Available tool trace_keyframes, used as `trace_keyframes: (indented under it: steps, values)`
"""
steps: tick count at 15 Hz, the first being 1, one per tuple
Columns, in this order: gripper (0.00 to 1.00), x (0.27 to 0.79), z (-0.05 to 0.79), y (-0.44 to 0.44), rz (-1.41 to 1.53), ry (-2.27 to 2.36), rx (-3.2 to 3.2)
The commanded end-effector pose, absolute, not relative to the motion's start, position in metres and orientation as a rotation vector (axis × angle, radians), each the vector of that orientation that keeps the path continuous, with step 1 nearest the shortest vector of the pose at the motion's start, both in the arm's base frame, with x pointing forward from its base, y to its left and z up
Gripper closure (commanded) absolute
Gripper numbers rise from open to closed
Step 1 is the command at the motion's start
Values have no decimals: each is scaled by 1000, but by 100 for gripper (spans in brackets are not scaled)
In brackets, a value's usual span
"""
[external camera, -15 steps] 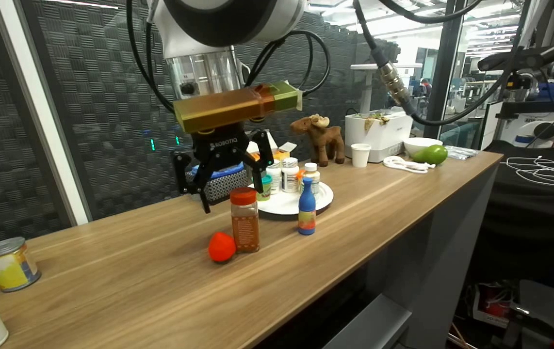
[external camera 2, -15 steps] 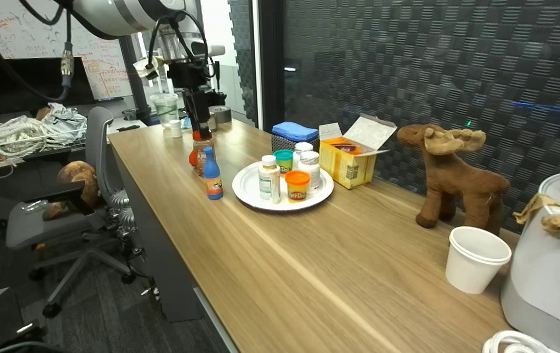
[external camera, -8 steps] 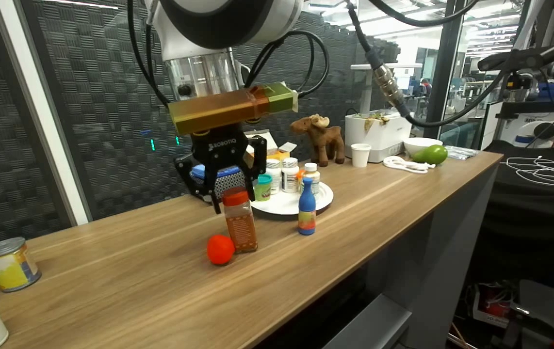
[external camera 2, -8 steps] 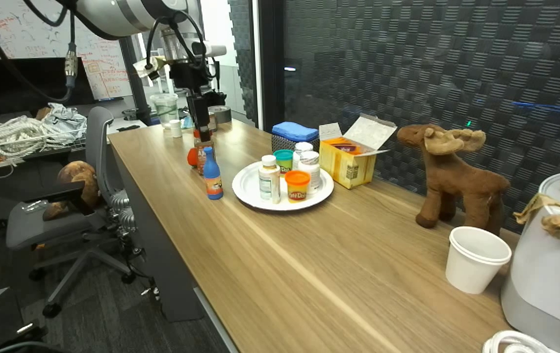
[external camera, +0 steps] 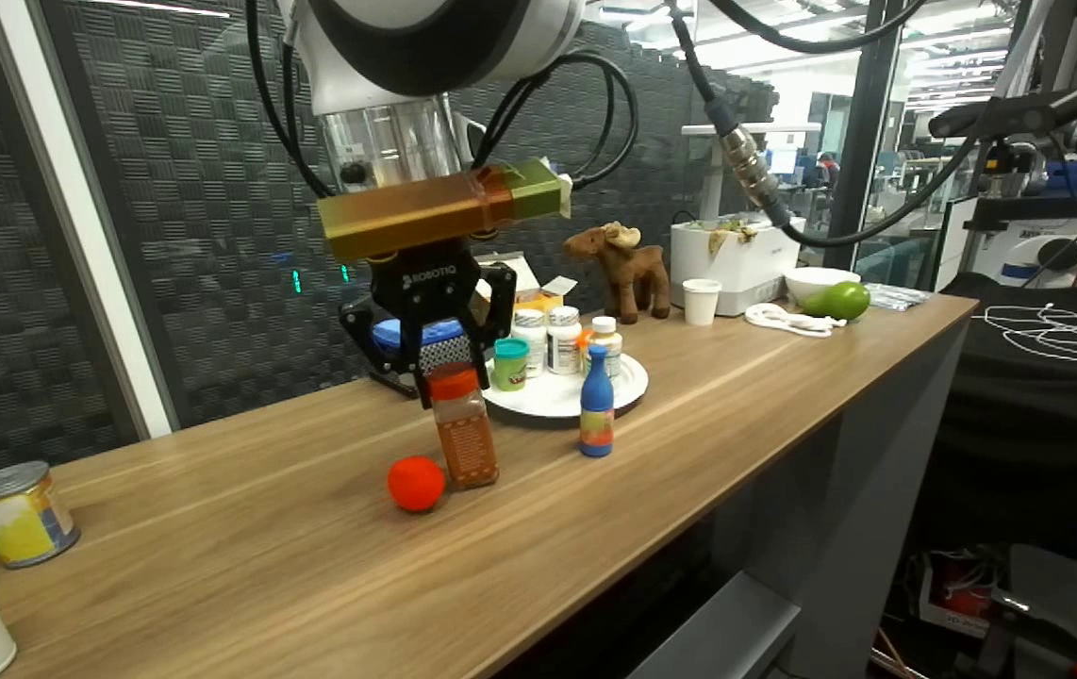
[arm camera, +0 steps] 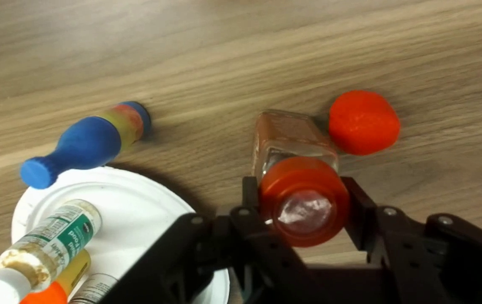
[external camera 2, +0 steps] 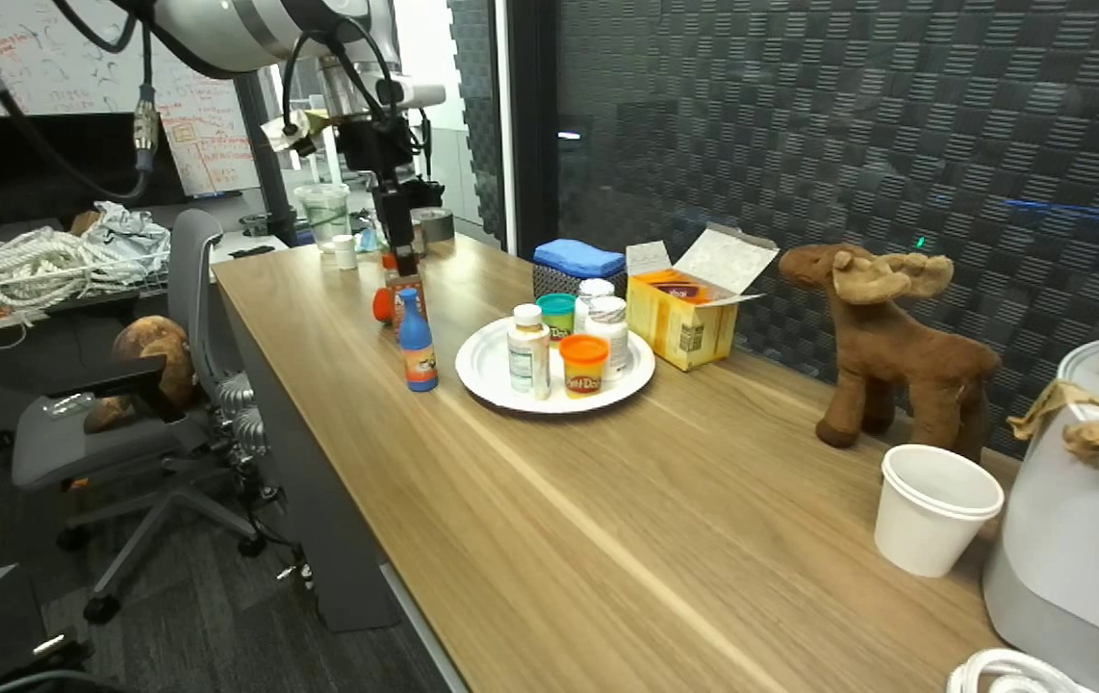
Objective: Put the bottles and orange plushie surrounding the white plate on the white plate
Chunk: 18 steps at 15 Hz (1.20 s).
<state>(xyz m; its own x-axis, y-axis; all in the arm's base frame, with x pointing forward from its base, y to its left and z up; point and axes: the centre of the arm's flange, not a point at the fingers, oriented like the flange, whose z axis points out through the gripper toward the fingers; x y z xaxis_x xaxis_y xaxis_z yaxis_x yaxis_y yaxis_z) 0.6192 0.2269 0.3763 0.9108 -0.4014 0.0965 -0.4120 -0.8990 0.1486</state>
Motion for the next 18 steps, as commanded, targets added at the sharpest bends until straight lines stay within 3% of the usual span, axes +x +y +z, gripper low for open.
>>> trace_keyframes:
  steps: [1, 10, 18]
  values:
    - [75, 629, 385, 231, 177, -681, 2867]
    - [75, 619, 492, 80, 369, -954, 2753]
    - [75, 628, 480, 51, 288, -966, 2835]
